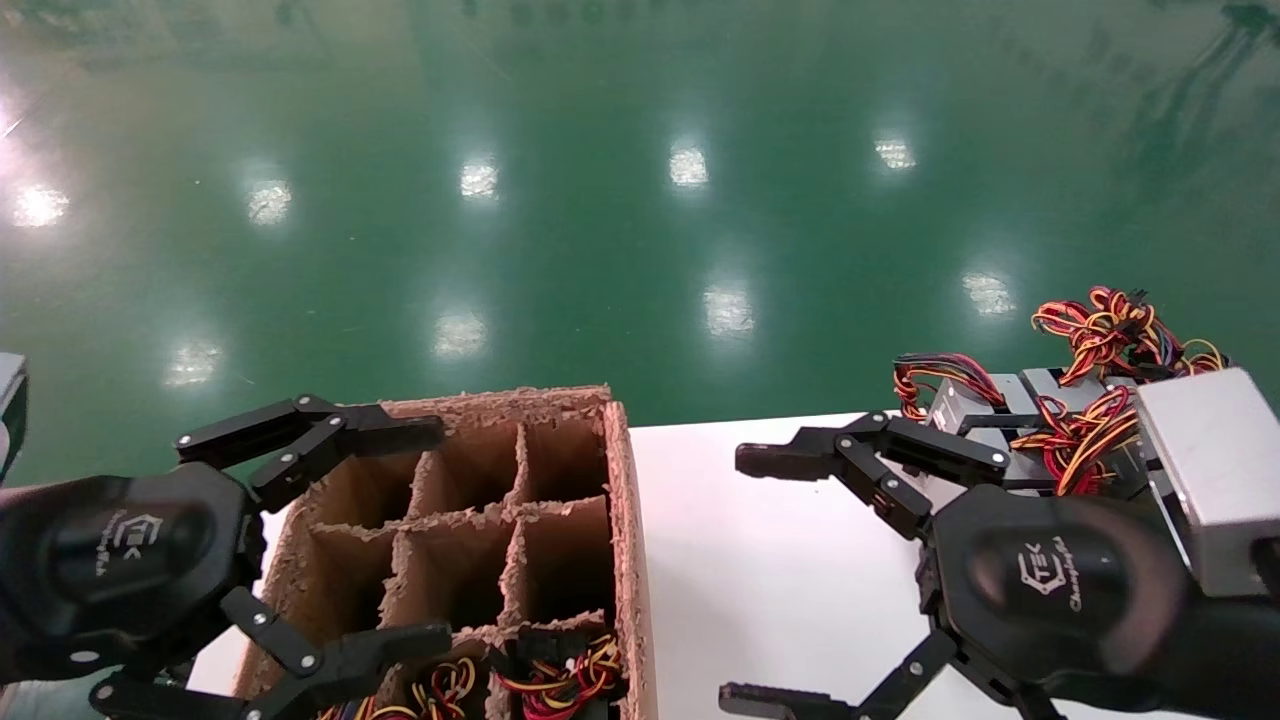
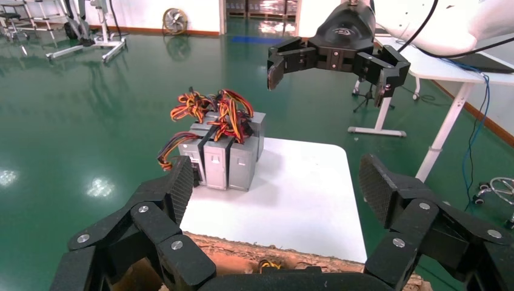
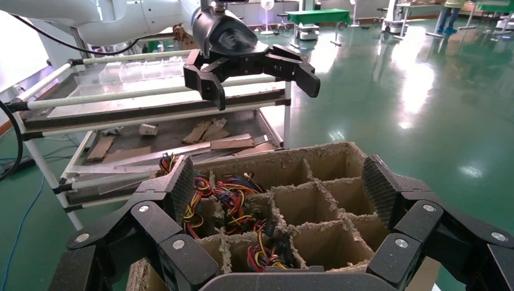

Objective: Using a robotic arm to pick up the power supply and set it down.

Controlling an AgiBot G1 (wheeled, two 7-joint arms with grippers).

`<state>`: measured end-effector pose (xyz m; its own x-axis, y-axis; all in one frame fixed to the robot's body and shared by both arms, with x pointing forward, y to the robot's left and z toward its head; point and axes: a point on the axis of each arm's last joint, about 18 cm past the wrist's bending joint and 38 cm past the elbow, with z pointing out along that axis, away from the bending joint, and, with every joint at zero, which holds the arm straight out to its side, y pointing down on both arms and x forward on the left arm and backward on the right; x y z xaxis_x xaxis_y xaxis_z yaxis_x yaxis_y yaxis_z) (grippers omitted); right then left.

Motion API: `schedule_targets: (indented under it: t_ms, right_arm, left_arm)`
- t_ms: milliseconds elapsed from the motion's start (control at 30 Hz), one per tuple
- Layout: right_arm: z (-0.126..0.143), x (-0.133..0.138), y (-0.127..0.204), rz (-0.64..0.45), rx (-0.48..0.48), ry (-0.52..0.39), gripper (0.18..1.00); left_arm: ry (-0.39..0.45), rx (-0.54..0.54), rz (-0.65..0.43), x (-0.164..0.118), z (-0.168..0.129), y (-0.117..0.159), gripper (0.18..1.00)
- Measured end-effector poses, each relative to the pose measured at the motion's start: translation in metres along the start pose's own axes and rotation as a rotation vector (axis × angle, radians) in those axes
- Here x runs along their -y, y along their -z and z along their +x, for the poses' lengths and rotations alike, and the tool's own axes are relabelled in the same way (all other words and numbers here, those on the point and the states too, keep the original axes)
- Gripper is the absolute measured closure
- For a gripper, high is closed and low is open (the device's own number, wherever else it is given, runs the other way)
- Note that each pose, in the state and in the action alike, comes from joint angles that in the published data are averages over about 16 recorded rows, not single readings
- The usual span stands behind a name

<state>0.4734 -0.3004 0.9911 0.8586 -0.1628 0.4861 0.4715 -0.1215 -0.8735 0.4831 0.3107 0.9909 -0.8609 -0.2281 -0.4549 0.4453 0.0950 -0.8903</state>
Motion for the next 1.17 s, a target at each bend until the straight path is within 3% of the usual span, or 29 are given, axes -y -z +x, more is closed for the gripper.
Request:
schedule_targets:
  t_ms: [400, 1167]
  right_arm:
    - [0.0017, -0.0002, 0.0010, 0.005, -0.010, -0.007, 0.178]
    - [0.0026, -0.0002, 0.0015, 0.009, -0.015, -0.011, 0.178]
  left_arm:
    - [0.000, 0.000, 0.000, 0.0000, 0.0000, 0.0000, 0.184]
    - [0.000, 0.000, 0.000, 0.0000, 0.0000, 0.0000, 0.184]
